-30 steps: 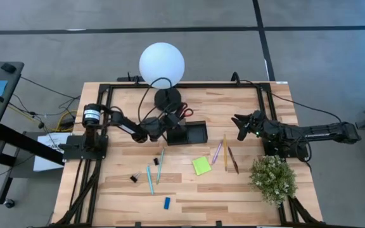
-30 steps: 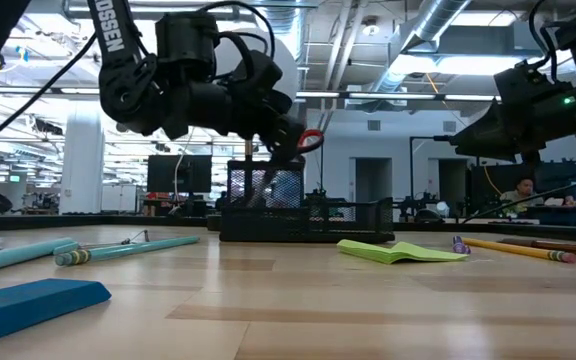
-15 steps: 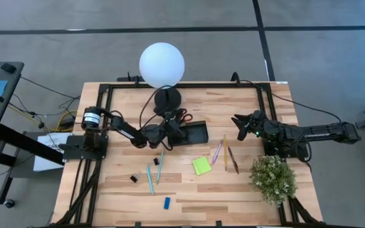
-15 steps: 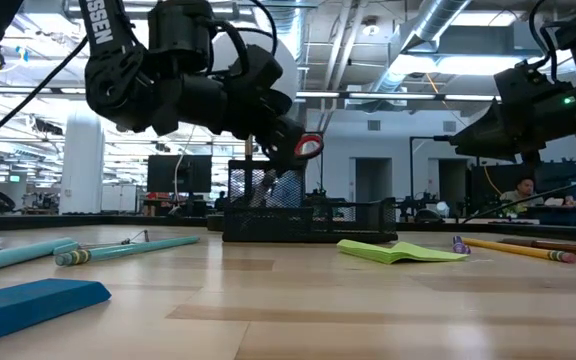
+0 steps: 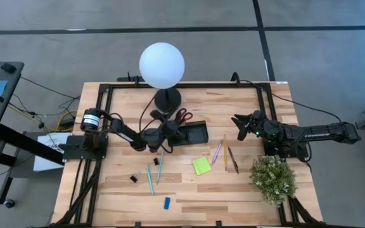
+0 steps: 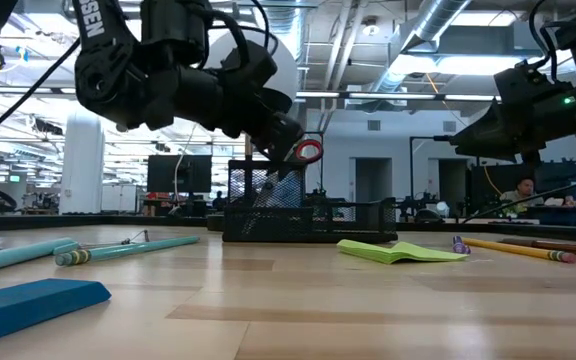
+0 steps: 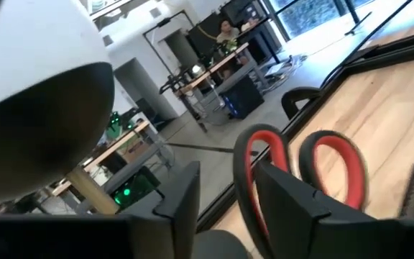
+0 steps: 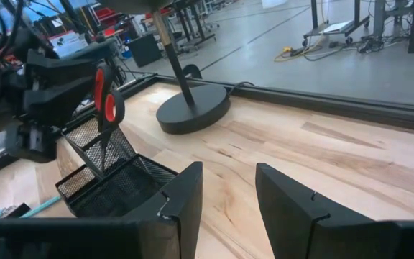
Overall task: Pick and place office supplies into organizer
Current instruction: Put the scissors into the desk organizer, then put the light blue pencil into the desk organizer
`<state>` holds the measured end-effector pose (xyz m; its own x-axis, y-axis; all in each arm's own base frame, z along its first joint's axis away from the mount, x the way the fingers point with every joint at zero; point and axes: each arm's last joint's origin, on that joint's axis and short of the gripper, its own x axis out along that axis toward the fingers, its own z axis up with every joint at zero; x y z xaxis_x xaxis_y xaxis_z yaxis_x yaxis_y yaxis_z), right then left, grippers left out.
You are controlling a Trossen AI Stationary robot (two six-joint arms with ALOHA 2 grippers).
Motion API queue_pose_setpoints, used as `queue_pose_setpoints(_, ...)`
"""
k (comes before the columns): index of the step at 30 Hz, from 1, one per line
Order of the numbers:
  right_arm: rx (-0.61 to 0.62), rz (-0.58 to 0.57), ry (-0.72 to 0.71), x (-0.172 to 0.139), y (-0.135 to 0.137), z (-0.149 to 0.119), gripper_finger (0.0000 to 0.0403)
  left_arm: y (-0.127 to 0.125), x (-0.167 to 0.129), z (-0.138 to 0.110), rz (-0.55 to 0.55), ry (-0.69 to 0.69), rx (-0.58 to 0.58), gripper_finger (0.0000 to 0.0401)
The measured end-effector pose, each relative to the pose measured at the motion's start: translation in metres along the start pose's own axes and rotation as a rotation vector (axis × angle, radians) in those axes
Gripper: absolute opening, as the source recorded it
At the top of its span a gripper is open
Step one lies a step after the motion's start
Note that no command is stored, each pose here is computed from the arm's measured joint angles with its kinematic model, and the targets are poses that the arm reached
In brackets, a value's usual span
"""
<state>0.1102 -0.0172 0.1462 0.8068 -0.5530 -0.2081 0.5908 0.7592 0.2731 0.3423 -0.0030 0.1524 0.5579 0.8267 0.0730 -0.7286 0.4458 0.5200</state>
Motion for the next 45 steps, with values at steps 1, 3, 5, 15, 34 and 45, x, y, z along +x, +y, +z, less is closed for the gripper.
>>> queue_pose_setpoints(1, 0.002, 0.0, 0.0, 0.0, 0.0, 0.0, 0.0123, -0.001, -0.003, 0.002, 0.001, 0.0, 0.001, 0.0141)
queue_pose_setpoints(3, 0.036, -0.001, -0.001, 0.0, 0.0, 0.0, 0.0123, -0.005, -0.007, 0.008, 0.01, 0.003, 0.003, 0.0152)
queue_pose_setpoints(5, 0.07, -0.002, -0.001, 0.0, 0.0, 0.0, 0.0123, -0.008, -0.012, 0.017, 0.025, 0.006, 0.023, 0.0161)
queue_pose_setpoints(15, 0.071, 0.003, 0.001, 0.0, 0.0, 0.0, 0.0121, -0.016, -0.027, 0.084, 0.139, 0.09, 0.166, 0.0185)
queue_pose_setpoints(34, 0.091, -0.009, 0.015, 0.001, 0.0, -0.002, 0.0122, 0.082, -0.056, 0.171, 0.078, 0.112, 0.327, 0.0186)
queue_pose_setpoints(45, 0.03, -0.052, 0.1, 0.007, -0.001, -0.012, 0.0122, 0.161, -0.082, 0.163, 0.132, 0.153, -0.138, 0.0186)
